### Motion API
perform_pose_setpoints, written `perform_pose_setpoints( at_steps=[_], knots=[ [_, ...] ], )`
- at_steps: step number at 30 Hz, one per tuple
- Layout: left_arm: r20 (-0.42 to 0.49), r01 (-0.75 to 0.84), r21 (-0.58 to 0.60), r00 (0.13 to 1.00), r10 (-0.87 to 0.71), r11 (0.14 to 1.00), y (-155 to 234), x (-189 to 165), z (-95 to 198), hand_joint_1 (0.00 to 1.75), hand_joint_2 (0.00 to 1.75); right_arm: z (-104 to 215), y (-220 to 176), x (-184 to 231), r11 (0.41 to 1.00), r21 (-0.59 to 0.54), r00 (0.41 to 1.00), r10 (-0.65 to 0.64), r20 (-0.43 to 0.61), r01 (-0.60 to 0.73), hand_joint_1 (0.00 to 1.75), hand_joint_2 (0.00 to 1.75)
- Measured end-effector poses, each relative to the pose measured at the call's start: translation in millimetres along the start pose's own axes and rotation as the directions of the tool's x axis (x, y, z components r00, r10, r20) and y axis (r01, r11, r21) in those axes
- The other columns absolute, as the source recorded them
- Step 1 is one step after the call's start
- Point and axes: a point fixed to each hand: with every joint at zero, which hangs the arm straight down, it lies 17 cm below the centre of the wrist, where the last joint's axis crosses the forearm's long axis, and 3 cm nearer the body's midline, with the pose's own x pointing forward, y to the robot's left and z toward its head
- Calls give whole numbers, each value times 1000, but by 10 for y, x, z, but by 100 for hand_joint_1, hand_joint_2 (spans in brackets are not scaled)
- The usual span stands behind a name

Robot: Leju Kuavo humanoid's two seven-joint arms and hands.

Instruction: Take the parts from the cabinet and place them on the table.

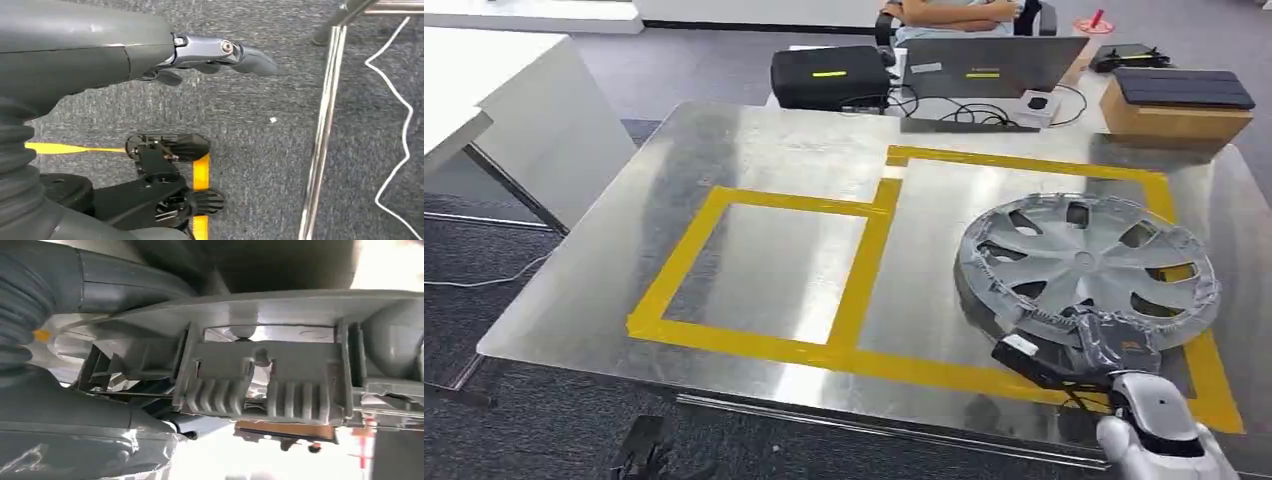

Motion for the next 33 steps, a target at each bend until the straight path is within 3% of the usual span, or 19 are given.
perform_pose_setpoints(
  at_steps=[12, 23, 24, 25, 26, 33],
  knots=[
    [5, 37, -17, 999, -37, 999, -50, 46, -16, 0, 175, -119, -6, 1148, 998, 14, 975, -60, 216, 59, 175, 175],
    [6, 45, -23, 999, -45, 999, -52, 45, -15, 0, 175, -100, -3, 1326, 997, 22, 966, -72, 247, 69, 175, 175],
    [7, 46, -26, 999, -45, 999, -56, 46, -14, 0, 175, -98, 2, 1327, 997, 24, 967, -74, 244, 70, 127, 175],
    [8, 48, -26, 999, -47, 999, -55, 45, -13, 0, 175, -97, 5, 1326, 997, 25, 968, -75, 241, 71, 0, 175],
    [13, 46, -28, 999, -46, 999, -58, 51, -11, 0, 0, -94, 13, 1319, 997, 27, 969, -77, 235, 73, 0, 175],
    [27, 29, -32, 999, -28, 999, -58, 51, 3, 0, 0, -121, 9, 1183, 999, 17, 986, -31, 161, 28, 0, 175]
  ],
)
